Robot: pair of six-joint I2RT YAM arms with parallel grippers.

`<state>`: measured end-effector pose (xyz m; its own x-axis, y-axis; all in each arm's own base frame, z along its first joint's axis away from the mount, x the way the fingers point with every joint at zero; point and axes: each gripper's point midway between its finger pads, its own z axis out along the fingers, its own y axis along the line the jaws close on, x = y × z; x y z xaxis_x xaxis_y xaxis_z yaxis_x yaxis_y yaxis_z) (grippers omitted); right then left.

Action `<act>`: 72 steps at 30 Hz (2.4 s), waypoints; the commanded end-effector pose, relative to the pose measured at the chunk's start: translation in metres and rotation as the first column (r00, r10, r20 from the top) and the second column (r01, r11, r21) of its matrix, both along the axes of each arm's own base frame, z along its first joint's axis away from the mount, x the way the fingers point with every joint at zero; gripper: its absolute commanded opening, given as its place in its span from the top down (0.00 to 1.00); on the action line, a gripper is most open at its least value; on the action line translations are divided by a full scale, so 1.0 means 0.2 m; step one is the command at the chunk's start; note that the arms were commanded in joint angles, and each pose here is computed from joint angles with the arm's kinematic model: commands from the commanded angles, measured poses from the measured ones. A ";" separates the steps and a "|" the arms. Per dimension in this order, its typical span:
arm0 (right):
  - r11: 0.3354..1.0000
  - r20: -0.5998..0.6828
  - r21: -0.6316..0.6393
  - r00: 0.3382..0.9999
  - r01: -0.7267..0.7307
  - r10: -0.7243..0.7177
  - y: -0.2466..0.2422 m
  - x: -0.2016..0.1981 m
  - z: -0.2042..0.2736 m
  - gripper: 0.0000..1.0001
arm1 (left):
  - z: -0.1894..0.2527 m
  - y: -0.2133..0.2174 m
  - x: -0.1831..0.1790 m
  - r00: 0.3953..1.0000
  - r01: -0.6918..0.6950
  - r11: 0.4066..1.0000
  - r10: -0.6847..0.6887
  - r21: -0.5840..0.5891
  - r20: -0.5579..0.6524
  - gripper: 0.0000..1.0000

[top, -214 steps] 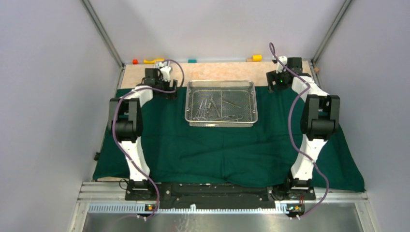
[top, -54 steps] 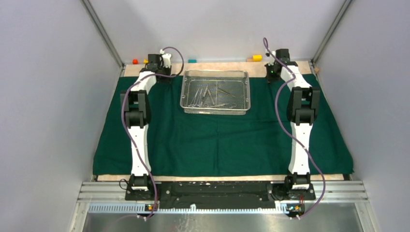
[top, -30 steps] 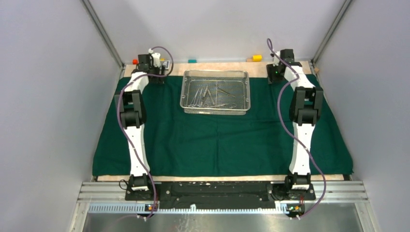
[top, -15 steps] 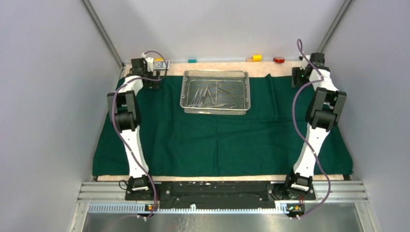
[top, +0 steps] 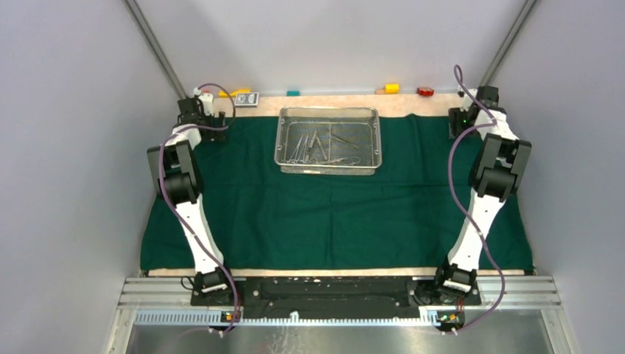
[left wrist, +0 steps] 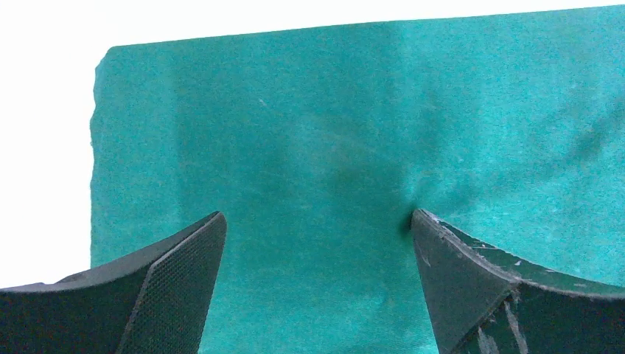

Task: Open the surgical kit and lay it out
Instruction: Smooth out the surgical kit at the center of the board.

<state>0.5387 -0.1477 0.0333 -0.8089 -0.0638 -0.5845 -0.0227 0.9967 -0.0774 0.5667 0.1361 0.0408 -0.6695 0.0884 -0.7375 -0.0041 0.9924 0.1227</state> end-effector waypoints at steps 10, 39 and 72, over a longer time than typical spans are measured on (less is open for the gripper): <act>0.998 -0.027 -0.032 0.998 0.058 -0.059 -0.26 -0.15 0.00 0.40 | -0.03 0.22 -0.09 0.997 -0.033 0.995 0.039 0.098 -0.062 0.01; 0.906 -0.128 -0.112 0.911 -0.407 0.393 0.26 -1.44 0.26 0.37 | 0.32 -0.25 -1.27 0.914 0.385 0.922 -0.374 0.044 -0.160 0.01; 0.828 -0.519 -0.049 0.723 -0.559 0.457 0.21 -2.08 -0.11 0.41 | -0.12 -0.17 -1.97 0.707 0.549 0.834 -0.427 0.057 -0.563 0.03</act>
